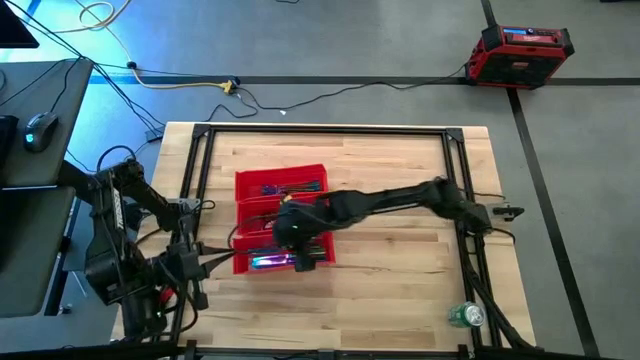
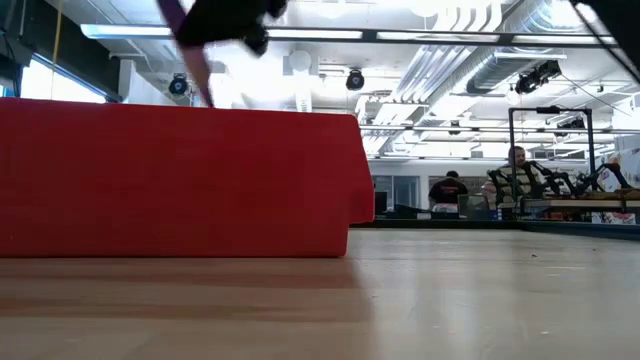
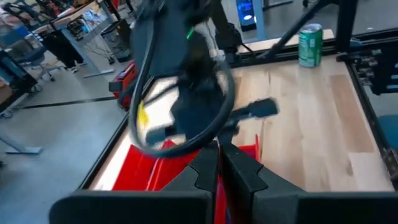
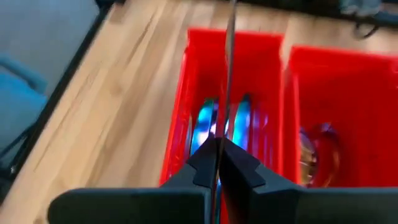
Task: Sort silverware
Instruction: Put the purple table knife into the bottom red bin, then adjust the bottom red bin
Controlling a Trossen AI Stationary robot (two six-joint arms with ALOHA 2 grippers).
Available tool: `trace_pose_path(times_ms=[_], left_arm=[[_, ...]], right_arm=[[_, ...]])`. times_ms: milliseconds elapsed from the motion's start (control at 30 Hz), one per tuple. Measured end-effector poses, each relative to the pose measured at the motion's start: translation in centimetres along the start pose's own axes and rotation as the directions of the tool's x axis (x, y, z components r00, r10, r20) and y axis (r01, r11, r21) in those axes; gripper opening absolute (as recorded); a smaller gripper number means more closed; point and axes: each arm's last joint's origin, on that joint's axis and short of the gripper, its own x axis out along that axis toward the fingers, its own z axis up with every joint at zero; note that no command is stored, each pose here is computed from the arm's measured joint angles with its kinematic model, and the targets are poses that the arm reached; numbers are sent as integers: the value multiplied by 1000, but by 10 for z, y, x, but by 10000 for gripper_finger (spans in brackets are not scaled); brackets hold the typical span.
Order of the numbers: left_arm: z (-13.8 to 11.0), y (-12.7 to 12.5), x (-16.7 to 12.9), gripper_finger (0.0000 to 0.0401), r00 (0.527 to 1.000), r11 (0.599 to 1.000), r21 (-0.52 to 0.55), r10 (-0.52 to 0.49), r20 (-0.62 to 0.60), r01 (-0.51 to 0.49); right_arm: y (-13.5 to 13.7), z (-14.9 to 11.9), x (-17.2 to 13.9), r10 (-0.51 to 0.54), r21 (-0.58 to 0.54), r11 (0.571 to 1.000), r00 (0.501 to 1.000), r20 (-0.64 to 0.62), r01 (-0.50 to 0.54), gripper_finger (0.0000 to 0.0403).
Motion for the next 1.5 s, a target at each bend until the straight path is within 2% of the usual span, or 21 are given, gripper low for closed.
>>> trace_pose_path(times_ms=[167, 300, 533, 633, 700, 833, 933, 1033, 1167, 1233, 1300, 1400, 1500], left_arm=[[-7, -4, -2, 0, 1000, 1000, 0, -14, -13, 14], [-7, -4, -2, 0, 1000, 1000, 5, -15, -15, 15], [-7, -4, -2, 0, 1000, 1000, 21, -17, -19, 18], [-8, -4, -2, 0, 1000, 1000, 23, -20, -24, 20], [-8, -4, -2, 1, 999, 999, 21, -24, -32, 25], [-8, -4, -2, 1, 998, 999, 5, -33, -50, 33], [-10, -5, -2, 1, 993, 998, -34, -58, -101, 55], [-15, -9, 0, 0, 989, 995, -84, -63, -132, 52], [-43, -19, 11, 0, 977, 990, -140, -27, -212, -3], [-65, -24, 18, 0, 958, 983, -177, -8, -288, -45], [-88, -27, 24, 0, 916, 972, -210, 17, -400, -110], [-124, -26, 31, 0, 803, 952, -196, 76, -591, -235], [-157, -20, 36, 0, 681, 926, -129, 162, -714, -355]], right_arm=[[-19, -3, 33, 26, -7, 1000, 996, -83, -27, 0], [-31, -21, 60, 71, -8, 997, 992, -103, -72, 1], [-46, -31, 75, 49, 9, 999, 992, -119, -49, 2], [-47, -30, 77, 21, -3, 1000, 995, -100, -21, 21], [-45, -24, 73, 13, -11, 1000, 997, -75, -14, 46], [-38, -8, 58, -63, -38, 997, 998, -30, 62, 111], [-28, 1, 37, -95, -58, 994, 995, -11, 94, 150], [-12, 8, 4, -106, -74, 992, 993, -45, 102, 170], [13, 4, -42, -82, -91, 994, 983, -164, 68, 171], [26, -4, -59, -65, -73, 996, 965, -255, 48, 165], [35, -15, -70, -52, -25, 999, 933, -356, 47, 158], [47, -37, -78, -57, 41, 995, 857, -512, 90, 147], [54, -62, -75, -89, 60, 985, 784, -615, 159, 138]])
